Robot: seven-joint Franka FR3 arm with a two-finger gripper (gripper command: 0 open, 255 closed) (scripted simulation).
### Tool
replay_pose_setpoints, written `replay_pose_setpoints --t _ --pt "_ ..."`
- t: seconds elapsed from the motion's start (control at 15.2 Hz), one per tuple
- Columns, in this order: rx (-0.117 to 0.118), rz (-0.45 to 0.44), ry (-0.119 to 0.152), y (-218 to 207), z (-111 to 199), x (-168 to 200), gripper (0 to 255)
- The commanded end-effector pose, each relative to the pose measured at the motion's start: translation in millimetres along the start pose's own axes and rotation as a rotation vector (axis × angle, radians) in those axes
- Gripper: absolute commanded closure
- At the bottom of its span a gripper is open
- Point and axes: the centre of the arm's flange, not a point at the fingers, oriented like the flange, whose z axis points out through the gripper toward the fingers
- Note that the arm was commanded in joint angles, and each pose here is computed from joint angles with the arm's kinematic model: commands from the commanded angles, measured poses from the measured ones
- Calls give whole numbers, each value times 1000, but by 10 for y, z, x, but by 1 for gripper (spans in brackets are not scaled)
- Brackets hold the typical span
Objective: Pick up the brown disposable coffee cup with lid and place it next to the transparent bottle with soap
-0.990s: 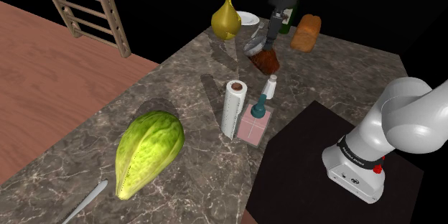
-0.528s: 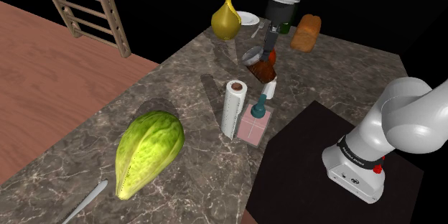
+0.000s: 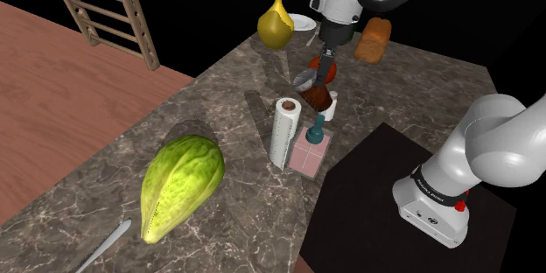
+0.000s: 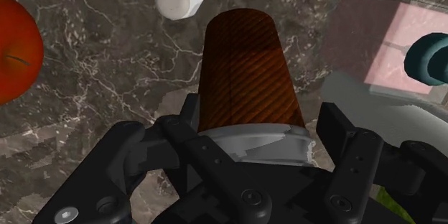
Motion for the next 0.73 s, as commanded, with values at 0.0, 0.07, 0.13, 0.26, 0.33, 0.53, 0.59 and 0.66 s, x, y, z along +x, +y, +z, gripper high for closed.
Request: replay_pose_setpoints --t 0.0,0.07,0.13,0.26,0.33,0.53,0.59,0.66 --pt "0 0 1 14 99 -1 255" --pt "0 0 1 20 151 -2 255" --pt "0 0 1 27 204 -3 255" --pt "0 0 1 39 309 -6 255" --pt "0 0 1 46 361 -7 255" --pt "0 0 1 64 518 -10 255" --pt "0 0 1 71 571 -11 255" --pt "0 0 1 77 623 -12 255"
